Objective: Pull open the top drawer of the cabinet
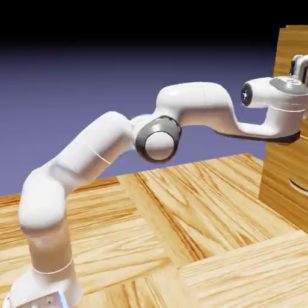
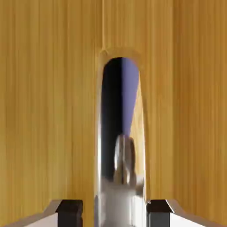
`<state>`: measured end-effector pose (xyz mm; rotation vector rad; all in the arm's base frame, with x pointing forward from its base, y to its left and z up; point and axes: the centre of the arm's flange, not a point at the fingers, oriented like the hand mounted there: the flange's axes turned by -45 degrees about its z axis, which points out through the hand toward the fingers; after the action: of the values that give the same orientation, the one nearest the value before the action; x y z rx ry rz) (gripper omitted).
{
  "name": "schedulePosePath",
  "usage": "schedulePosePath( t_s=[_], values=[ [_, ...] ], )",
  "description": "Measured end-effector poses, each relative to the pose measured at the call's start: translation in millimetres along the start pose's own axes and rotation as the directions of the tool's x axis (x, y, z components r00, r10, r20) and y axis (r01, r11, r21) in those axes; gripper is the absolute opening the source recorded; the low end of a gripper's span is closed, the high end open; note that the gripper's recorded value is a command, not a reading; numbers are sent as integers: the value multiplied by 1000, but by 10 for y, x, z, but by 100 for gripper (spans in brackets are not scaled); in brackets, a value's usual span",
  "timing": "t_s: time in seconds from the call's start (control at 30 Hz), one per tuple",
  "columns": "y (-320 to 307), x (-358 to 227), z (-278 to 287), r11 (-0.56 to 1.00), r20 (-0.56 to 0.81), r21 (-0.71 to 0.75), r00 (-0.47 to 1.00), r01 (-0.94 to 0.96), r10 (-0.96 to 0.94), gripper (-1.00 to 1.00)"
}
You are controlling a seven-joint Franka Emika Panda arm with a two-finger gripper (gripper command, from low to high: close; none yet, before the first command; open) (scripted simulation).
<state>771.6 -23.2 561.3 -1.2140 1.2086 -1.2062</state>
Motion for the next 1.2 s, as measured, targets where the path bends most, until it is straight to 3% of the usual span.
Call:
schedulePosePath(
  t_s=[0.67, 1.2],
  values=[
    [59, 21, -5, 1000, -2, -6, 1000, -2, 2, -100],
    [-22, 18, -659, 1000, -3, 4, 1000, -2, 2, -100]
  ],
)
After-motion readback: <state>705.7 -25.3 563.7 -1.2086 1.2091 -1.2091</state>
